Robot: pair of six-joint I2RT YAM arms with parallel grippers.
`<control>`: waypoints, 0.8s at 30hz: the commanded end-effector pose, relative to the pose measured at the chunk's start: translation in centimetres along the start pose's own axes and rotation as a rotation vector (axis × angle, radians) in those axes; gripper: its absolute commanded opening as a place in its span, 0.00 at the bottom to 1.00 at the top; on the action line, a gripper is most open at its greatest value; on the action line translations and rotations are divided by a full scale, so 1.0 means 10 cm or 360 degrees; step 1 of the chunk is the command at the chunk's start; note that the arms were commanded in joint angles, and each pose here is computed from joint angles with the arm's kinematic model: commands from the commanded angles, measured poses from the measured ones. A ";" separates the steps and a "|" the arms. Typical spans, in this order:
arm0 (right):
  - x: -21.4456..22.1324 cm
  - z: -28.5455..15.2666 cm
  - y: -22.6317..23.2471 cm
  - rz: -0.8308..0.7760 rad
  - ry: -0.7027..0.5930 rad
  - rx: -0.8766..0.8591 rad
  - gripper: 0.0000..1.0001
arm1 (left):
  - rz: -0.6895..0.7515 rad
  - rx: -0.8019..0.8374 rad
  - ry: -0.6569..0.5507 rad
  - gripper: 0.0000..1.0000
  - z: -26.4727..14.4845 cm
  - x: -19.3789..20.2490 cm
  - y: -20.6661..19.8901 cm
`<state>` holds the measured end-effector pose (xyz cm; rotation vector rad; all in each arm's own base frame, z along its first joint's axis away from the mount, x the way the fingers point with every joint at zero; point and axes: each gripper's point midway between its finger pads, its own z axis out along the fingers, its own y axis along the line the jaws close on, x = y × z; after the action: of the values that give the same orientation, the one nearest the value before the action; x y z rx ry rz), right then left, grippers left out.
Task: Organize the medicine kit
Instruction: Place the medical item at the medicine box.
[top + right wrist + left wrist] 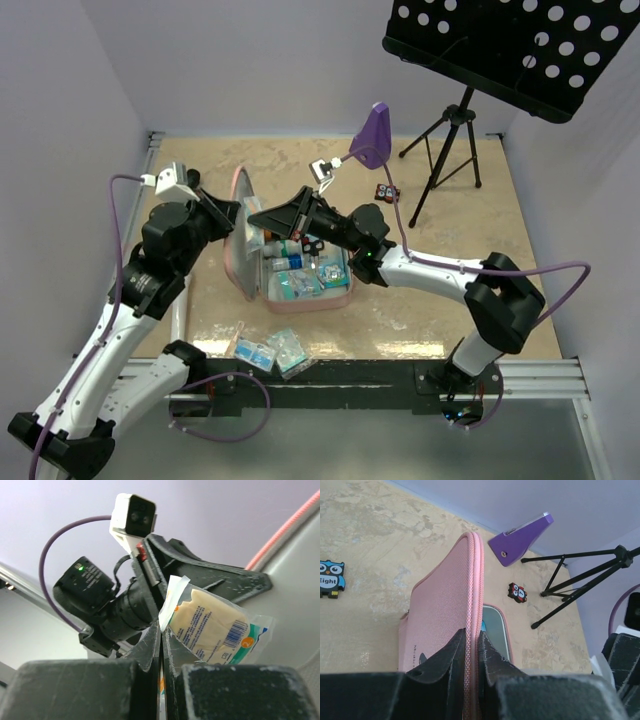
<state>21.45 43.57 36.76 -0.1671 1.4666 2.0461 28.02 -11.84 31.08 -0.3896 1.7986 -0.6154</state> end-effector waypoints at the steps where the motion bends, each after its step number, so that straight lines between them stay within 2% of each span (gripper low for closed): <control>1: -0.06 0.05 0.10 0.0000 -0.0065 -0.0079 0.00 | -0.0040 0.0031 -0.0125 0.00 -0.09 -0.20 -0.06; 14: 0.06 0.13 -0.19 0.0020 -0.0017 0.0021 0.00 | -0.0011 0.0016 -0.0134 0.00 -0.11 -0.20 -0.02; 24: 0.12 0.25 -0.57 -0.0139 0.0107 0.0378 0.00 | 0.0004 0.0006 -0.0135 0.00 -0.10 -0.19 0.00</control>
<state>23.33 46.68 31.58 -0.1485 1.6826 1.9155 27.45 -10.85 30.98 -0.4115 1.7953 -0.5772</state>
